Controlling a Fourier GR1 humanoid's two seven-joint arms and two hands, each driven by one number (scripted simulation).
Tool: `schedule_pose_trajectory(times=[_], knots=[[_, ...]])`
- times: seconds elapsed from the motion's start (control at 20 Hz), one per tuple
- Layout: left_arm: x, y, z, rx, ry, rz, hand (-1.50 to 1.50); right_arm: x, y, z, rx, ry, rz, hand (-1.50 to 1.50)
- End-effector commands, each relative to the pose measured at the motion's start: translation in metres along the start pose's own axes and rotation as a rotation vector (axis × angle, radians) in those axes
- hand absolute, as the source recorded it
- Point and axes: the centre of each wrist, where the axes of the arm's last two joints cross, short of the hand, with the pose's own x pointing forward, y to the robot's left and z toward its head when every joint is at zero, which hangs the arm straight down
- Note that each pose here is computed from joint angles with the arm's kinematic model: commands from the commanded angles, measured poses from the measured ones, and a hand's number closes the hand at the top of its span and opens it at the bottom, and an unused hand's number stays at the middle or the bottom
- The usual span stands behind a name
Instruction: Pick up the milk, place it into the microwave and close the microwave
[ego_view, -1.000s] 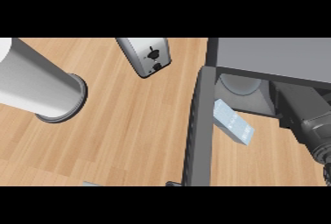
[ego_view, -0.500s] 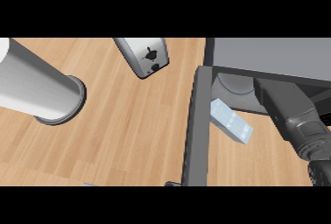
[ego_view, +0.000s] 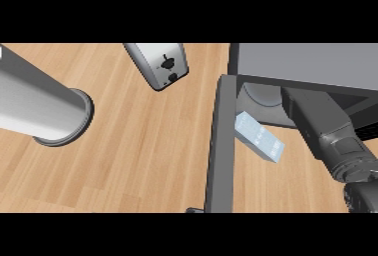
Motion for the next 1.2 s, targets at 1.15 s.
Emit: schedule_pose_trajectory(times=[1.15], knots=[[-0.080,-0.044,-0.015,-0.305,0.137,0.076,-1.50,-0.060,0.038,0.090,0.329,0.074,-0.605,-1.50]])
